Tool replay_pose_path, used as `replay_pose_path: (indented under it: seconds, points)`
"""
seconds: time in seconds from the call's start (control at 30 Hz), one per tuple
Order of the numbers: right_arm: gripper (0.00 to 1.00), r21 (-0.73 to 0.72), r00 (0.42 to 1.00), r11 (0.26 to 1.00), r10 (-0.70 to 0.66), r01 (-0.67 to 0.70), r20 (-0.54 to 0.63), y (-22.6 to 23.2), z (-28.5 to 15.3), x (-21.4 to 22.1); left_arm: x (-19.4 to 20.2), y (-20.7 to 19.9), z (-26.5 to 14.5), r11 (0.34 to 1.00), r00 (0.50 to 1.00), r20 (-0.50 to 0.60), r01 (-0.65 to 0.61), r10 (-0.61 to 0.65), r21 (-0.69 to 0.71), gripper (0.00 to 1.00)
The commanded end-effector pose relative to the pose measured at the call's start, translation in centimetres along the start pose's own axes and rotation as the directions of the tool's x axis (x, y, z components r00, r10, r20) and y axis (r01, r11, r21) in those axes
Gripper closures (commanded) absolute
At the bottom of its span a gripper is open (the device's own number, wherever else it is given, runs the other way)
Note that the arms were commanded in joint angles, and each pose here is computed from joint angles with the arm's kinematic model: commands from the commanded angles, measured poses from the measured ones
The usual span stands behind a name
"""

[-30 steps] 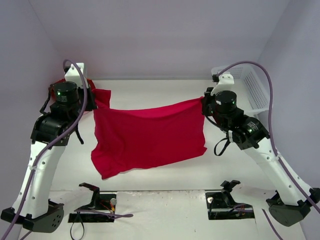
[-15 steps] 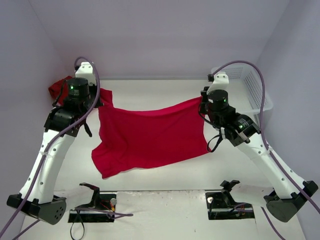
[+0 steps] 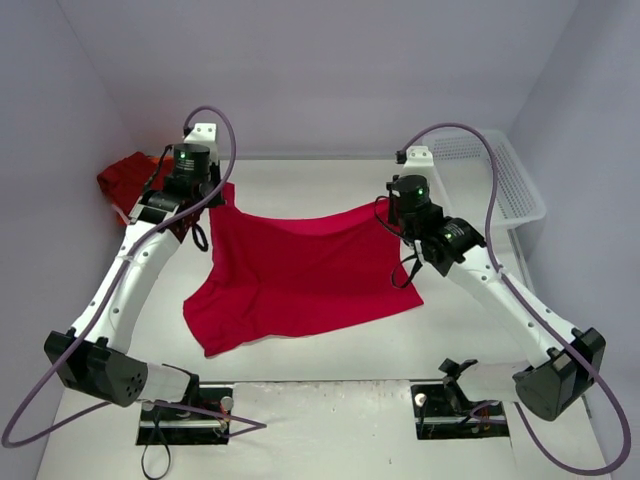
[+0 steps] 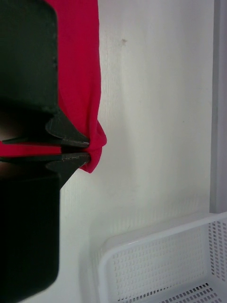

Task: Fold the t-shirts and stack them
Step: Flatten the tshirt out

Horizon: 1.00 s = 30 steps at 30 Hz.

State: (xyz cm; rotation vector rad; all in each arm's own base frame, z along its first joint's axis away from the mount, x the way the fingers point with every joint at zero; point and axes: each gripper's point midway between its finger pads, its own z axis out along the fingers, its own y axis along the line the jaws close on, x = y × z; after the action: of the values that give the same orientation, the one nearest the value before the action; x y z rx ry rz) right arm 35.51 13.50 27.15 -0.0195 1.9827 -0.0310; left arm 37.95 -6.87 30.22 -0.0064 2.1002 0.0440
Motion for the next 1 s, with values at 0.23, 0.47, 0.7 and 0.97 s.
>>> replay_pose_path:
  seconds: [0.23, 0.47, 0.7, 0.97]
  points:
    - [1.0, 0.031, 0.995, 0.998, 0.055, -0.057, 0.08, -1.9, 3.3, -2.8, -5.1, 0.2, 1.8, 0.999, 0.991, 0.133, 0.027, -0.024, -0.019, 1.0]
    - [1.0, 0.075, 0.997, 0.995, 0.058, -0.062, 0.057, -3.5, 6.0, -2.1, -3.9, 0.2, 4.5, 0.999, 0.995, 0.092, 0.026, -0.023, -0.032, 1.0]
    - [1.0, 0.097, 0.996, 0.993, 0.066, -0.071, 0.056, -3.6, 8.4, -2.0, -3.6, 0.6, 6.0, 0.999, 0.997, 0.078, 0.018, -0.014, -0.051, 1.0]
    - [1.0, 0.115, 0.997, 0.991, 0.064, -0.068, 0.037, -3.9, 10.8, -1.5, -3.3, 0.8, 8.3, 0.998, 0.998, 0.056, 0.012, -0.008, -0.066, 1.0]
